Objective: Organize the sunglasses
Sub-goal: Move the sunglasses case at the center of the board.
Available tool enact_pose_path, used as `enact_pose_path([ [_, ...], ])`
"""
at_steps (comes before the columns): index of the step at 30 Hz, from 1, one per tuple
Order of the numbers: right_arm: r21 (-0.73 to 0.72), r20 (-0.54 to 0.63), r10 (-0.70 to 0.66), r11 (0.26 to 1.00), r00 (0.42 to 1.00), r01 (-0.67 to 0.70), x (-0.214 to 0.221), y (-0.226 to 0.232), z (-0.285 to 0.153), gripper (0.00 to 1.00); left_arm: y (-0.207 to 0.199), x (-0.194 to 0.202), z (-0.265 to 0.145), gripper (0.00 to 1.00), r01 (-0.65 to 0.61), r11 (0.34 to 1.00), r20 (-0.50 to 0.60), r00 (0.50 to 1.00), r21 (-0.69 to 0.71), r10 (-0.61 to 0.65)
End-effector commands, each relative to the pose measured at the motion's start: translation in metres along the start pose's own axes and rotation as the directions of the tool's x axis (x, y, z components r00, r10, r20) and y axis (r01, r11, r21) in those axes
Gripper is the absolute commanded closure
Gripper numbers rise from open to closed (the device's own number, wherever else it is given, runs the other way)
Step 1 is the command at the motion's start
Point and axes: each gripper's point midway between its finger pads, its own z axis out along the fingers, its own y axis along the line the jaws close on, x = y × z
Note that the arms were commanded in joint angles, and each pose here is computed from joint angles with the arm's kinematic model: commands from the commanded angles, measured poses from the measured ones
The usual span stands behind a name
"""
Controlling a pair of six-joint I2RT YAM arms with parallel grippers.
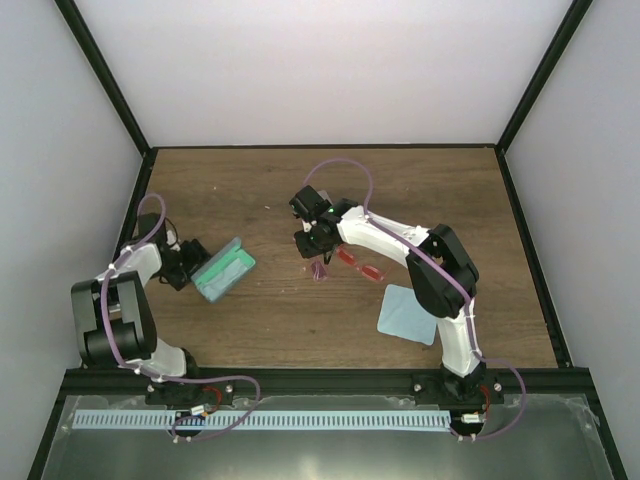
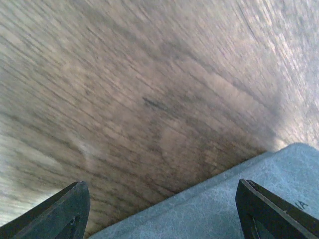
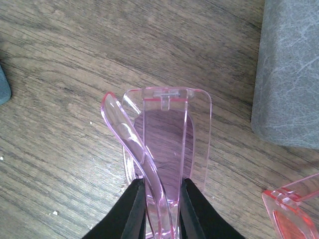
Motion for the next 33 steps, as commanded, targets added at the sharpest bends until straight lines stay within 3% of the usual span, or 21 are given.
enact_pose_path([
  [1, -0.016, 0.057, 0.007, 1.0, 0.998, -0.006, -0.017, 0.007, -0.02, 0.86, 0.0, 0.032, 0.0, 0.19, -0.031, 0.999, -0.072, 0.997, 0.025, 0.033],
  [16, -0.084, 0.062, 0.038, 0.996, 0.997, -0.033, -0.024, 0.021, -0.027, 0.86, -0.002, 0.073, -0.002, 0.17, -0.033, 0.997, -0.132, 0.99, 0.073, 0.042],
  [33, -0.214, -0.01, 0.149, 0.966, 0.989, -0.148, -0.03, 0.049, -0.03, 0.86, -0.023, 0.118, 0.006, 0.16, -0.052, 0.992, -0.21, 0.975, 0.113, 0.075],
])
